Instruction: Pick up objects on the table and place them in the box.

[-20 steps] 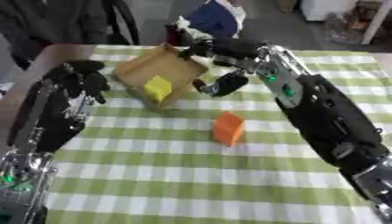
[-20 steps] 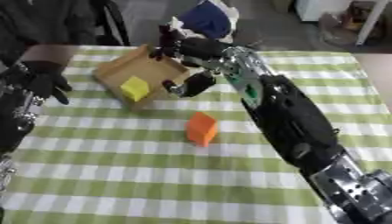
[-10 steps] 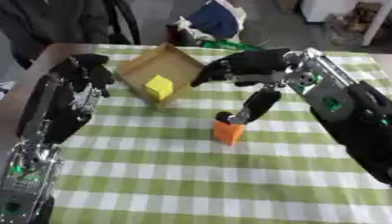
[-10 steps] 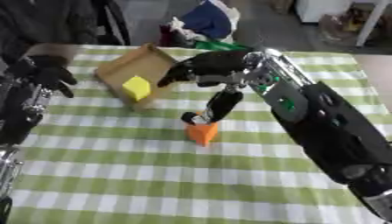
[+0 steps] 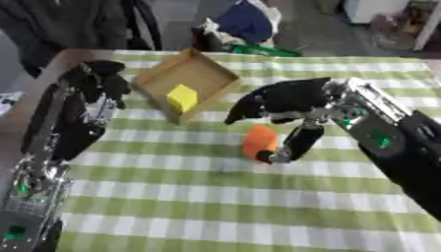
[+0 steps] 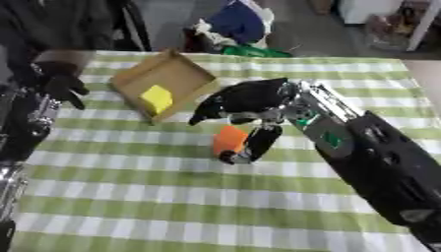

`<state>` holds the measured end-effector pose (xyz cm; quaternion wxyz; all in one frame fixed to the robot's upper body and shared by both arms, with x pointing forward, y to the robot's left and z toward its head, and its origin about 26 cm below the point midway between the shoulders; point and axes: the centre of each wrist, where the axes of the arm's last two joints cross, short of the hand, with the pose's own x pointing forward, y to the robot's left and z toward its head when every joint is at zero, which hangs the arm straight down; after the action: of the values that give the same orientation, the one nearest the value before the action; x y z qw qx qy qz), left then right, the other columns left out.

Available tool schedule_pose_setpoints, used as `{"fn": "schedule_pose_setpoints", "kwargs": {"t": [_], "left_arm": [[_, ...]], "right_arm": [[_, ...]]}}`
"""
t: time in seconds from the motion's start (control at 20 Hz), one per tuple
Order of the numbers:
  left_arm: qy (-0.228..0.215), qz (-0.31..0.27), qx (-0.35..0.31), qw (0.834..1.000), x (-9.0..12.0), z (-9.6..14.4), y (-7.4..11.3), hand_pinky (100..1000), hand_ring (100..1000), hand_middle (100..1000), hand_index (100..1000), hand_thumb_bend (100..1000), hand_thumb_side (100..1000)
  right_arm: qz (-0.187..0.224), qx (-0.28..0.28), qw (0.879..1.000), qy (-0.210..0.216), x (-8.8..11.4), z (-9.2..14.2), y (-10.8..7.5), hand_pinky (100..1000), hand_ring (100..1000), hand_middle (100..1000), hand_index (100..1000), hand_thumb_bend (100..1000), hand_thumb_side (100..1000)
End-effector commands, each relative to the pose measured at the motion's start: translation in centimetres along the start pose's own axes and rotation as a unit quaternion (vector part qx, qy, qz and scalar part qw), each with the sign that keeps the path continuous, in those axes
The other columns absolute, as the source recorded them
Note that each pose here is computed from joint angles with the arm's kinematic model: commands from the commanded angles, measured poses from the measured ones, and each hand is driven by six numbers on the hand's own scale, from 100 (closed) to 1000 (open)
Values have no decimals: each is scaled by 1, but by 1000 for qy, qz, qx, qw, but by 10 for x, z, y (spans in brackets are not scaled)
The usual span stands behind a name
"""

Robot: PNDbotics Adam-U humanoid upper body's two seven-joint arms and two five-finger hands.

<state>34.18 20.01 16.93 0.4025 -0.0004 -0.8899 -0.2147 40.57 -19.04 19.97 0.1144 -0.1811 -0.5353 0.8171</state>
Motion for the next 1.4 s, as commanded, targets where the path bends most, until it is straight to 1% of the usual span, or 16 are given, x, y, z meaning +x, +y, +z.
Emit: {"fn": "schedule_pose_setpoints", "kwargs": {"t": [0.05,0.1,0.15,0.2,0.35,0.6,0.7,0.75,0.8,0.9,1.0,1.05,1.1,1.15,1.25,1.4], "left_arm": [[-14,-7,-2,1000,6,-5,4,448,572,519,725,263,602],[-14,-7,-2,1000,6,-5,4,448,572,519,725,263,602],[-14,-7,-3,1000,6,-5,4,447,572,519,725,264,603],[-15,-7,-3,1000,6,-6,4,447,572,519,725,264,603],[-16,-6,-3,1000,7,-6,3,447,572,519,725,265,605],[-17,-7,-4,1000,7,-7,4,446,573,522,725,264,605],[-17,-7,-4,1000,7,-7,4,446,573,523,725,264,605],[-18,-7,-4,1000,7,-7,4,447,573,523,726,264,605],[-18,-7,-4,1000,8,-7,4,447,573,523,726,264,605],[-18,-7,-5,1000,8,-7,4,447,574,524,726,264,605],[-17,-8,-5,1000,7,-7,4,446,574,524,726,264,606],[-17,-8,-5,1000,7,-7,4,446,574,524,727,263,606],[-17,-8,-5,1000,7,-7,4,446,574,524,727,264,606],[-17,-8,-5,1000,7,-7,4,446,574,524,727,263,606],[-17,-8,-5,1000,7,-7,4,446,574,525,727,264,606],[-16,-9,-5,1000,7,-6,5,446,575,525,727,264,605]], "right_arm": [[38,55,998,-18,-11,3,5,895,933,884,968,222,382],[35,58,998,-15,-13,3,9,895,933,884,968,221,382],[33,61,998,-12,-15,3,13,895,934,882,967,233,355],[31,64,997,-9,-17,2,17,895,935,883,967,214,382],[28,71,997,-6,-20,1,26,894,936,879,965,205,379],[25,74,997,0,-24,1,33,892,933,869,958,195,360],[24,71,997,2,-25,1,34,888,923,840,947,172,330],[23,69,997,3,-26,1,34,884,907,815,941,153,299],[22,66,998,5,-26,2,34,882,896,809,940,144,285],[20,61,998,10,-28,3,34,878,867,800,935,111,230],[18,57,998,15,-29,4,34,871,834,751,922,100,170],[17,56,998,17,-30,5,34,858,796,698,901,100,135],[16,52,998,19,-30,5,33,856,785,678,895,100,126],[15,48,999,20,-31,6,33,852,764,630,883,100,110],[12,38,999,22,-32,7,31,849,746,591,876,100,100],[16,16,999,24,-32,10,19,849,737,570,871,100,100]]}}
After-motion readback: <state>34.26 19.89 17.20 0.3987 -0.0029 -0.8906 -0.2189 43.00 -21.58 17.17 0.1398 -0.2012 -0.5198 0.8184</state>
